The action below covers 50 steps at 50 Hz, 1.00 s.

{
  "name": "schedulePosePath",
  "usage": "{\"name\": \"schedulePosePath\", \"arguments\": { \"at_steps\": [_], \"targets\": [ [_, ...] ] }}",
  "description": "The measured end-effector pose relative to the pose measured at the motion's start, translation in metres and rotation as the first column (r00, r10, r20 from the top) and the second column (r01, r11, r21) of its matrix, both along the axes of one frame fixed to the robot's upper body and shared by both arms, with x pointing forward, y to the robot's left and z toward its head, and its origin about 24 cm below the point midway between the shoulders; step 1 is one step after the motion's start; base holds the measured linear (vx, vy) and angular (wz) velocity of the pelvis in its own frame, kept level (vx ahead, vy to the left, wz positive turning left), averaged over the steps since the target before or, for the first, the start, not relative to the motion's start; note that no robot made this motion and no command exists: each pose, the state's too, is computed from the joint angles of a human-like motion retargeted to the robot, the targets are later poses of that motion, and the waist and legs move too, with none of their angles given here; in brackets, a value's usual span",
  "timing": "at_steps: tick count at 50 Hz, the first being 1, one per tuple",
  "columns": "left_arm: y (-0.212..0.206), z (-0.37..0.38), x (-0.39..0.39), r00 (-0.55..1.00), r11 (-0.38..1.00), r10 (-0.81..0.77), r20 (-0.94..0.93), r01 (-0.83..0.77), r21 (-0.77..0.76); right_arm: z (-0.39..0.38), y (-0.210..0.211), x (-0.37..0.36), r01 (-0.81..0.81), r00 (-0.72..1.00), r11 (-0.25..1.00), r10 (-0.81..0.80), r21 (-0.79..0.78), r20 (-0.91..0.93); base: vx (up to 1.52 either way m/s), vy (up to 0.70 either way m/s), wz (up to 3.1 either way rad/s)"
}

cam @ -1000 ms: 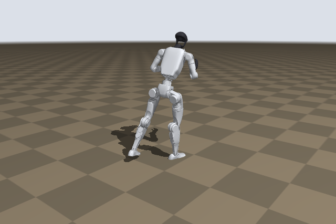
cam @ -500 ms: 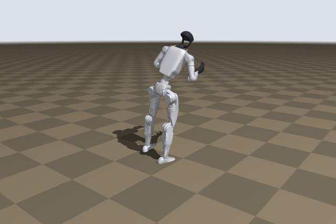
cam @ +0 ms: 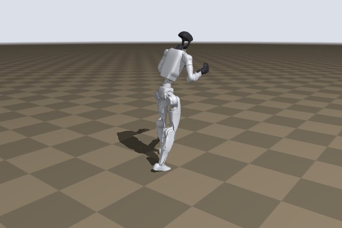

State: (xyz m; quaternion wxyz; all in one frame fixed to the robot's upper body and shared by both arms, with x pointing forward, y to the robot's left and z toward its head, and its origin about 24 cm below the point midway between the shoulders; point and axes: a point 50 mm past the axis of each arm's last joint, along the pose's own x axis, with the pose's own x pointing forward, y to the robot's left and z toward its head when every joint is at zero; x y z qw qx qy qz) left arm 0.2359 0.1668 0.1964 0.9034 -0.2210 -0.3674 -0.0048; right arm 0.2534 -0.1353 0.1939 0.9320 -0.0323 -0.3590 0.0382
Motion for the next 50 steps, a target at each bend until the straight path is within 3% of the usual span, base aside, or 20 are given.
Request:
{"name": "schedulePosePath", "arguments": {
  "at_steps": [10, 29, 50],
  "targets": [
    [0.003, 0.009, 0.009, 0.999, 0.999, 0.029, 0.018, -0.029, 0.037, -0.006, 0.004, 0.004, 0.005, 0.999, 0.999, -0.003, 0.048, -0.037, 0.41, 0.29, -0.11],
    [0.004, 0.013, 0.012, 0.998, 0.997, 0.053, 0.015, -0.054, 0.062, 0.018, 0.018, 0.005, -0.055, 0.997, 0.991, 0.048, 0.123, 0.055, 0.31, 0.18, 0.25],
    [-0.001, 0.016, 0.012, 0.998, 0.991, 0.040, 0.040, -0.045, 0.130, 0.006, -0.005, 0.006, 0.061, 0.998, 0.986, -0.062, 0.155, 0.000, 0.38, -0.17, 0.49]
  ]
}}
